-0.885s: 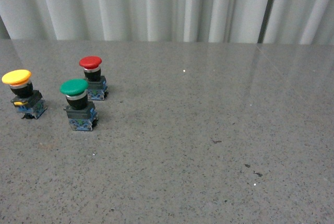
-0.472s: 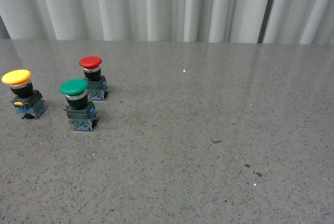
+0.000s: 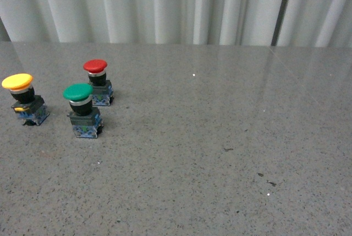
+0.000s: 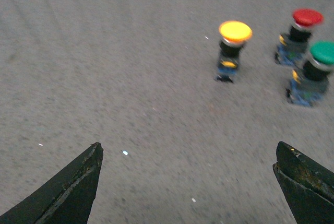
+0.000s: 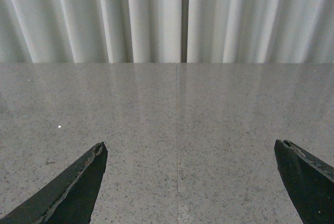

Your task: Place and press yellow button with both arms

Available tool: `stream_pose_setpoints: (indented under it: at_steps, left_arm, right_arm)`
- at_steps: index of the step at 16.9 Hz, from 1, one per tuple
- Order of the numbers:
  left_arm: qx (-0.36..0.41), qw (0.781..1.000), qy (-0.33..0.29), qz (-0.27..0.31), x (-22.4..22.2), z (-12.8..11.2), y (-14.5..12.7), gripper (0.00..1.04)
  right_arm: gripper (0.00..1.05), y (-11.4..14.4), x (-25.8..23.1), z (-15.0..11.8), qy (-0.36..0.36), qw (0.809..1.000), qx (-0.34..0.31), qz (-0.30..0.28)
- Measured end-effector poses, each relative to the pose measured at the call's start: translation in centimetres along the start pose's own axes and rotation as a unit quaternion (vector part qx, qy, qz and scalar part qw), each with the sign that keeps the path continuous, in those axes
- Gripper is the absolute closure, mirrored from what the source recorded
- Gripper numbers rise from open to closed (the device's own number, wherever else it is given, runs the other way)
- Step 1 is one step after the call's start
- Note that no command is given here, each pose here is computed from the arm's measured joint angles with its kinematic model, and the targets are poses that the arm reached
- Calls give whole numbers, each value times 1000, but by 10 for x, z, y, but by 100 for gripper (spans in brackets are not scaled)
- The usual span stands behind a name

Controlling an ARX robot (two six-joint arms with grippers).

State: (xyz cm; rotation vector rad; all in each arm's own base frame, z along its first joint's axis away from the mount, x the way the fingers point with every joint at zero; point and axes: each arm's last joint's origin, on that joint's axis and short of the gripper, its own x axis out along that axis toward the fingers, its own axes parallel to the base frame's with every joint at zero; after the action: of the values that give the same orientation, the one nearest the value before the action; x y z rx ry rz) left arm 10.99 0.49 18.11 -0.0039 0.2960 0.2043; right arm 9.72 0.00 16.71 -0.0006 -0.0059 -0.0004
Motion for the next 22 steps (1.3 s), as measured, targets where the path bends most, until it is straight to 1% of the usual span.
stream_pose_setpoints:
  at_steps: [1, 3, 4, 5, 6, 7, 8, 10, 15, 18, 19, 20, 22]
  left_arm:
    - [-8, 1000, -20, 7, 5, 14, 5, 7]
    - [-3, 998, -58, -2, 19, 45, 13, 7]
    - [7, 998, -67, -19, 43, 72, 19, 7]
    - [9, 998, -57, -34, 75, 100, 22, 7]
    - [12, 997, -21, -76, 105, 118, 19, 7]
    - [18, 995, -1, -93, 130, 132, 9, 7]
    - [24, 994, 14, -106, 146, 139, 1, 7]
    - [31, 992, 44, -116, 164, 143, -14, 7]
    - [34, 987, 82, -134, 178, 137, -26, 7]
    - [32, 980, 149, -125, 202, 113, -34, 7]
    - [31, 980, 161, -112, 208, 107, -34, 7]
    - [27, 978, 173, -114, 211, 102, -34, 7]
    - [23, 977, 177, -117, 217, 100, -38, 7]
  right_arm:
    - [7, 0, 0, 0, 1, 1000, 0, 0]
    - [7, 0, 0, 0, 1, 1000, 0, 0]
    - [7, 0, 0, 0, 1, 1000, 0, 0]
    - [7, 0, 0, 0, 1, 1000, 0, 0]
    - [7, 0, 0, 0, 1, 1000, 0, 0]
    - [7, 0, 0, 0, 1, 1000, 0, 0]
    - [7, 0, 0, 0, 1, 1000, 0, 0]
    - [7, 0, 0, 0, 1, 1000, 0, 0]
    - [7, 0, 0, 0, 1, 1000, 0, 0]
    - [7, 0, 0, 0, 1, 1000, 0, 0]
    - [7, 0, 0, 0, 1, 1000, 0, 0]
    - [7, 0, 0, 0, 1, 1000, 0, 0]
    - [7, 0, 0, 0, 1, 1000, 0, 0]
